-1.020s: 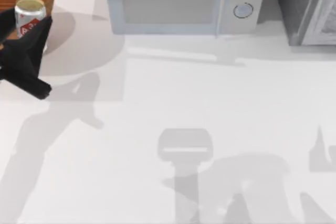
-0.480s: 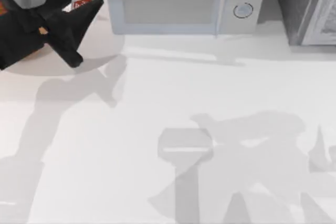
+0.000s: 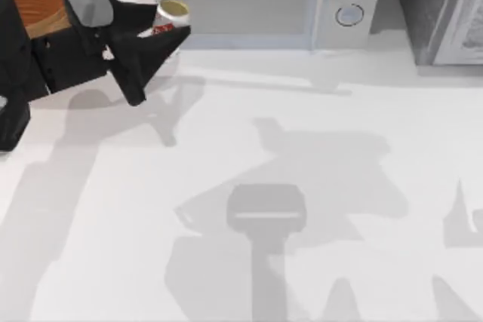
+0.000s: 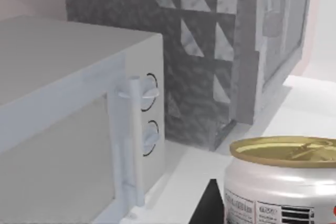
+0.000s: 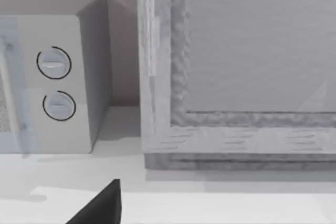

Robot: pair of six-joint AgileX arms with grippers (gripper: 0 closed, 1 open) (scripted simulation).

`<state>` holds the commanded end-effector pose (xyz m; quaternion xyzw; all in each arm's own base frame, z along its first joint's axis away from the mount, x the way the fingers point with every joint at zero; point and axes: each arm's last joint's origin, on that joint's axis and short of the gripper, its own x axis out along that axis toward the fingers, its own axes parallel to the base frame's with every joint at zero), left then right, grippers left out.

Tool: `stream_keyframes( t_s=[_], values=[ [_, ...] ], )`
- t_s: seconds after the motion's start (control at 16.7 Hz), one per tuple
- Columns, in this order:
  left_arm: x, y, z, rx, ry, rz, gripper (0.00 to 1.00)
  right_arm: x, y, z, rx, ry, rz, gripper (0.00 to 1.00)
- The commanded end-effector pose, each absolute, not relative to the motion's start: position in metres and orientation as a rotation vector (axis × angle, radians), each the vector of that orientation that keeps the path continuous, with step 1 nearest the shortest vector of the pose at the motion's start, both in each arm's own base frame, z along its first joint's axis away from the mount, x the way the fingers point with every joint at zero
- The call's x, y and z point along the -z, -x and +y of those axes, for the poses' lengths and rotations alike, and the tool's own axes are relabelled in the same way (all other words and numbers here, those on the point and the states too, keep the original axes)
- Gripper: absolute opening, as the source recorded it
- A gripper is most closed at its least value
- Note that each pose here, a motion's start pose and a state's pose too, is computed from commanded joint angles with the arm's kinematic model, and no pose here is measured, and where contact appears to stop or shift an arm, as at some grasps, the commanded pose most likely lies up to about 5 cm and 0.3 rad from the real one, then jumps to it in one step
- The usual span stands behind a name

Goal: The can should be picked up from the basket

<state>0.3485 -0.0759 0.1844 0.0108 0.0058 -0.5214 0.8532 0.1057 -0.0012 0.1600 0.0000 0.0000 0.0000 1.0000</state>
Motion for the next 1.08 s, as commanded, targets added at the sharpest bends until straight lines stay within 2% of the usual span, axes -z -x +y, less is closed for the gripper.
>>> stream_keyframes(
  t_s=[0.48, 1.08],
  values=[
    [-0.11, -0.386, -0.085, 1.306, -0.001, 0.034, 0.0, -0.16, -0.106, -0.001, 0.0, 0.0, 0.0, 1.0],
    [-0.029, -0.404, -0.091, 1.547, 0.004, 0.011, 0.0, -0.16, -0.106, -0.001, 0.0, 0.0, 0.0, 1.0]
  ],
)
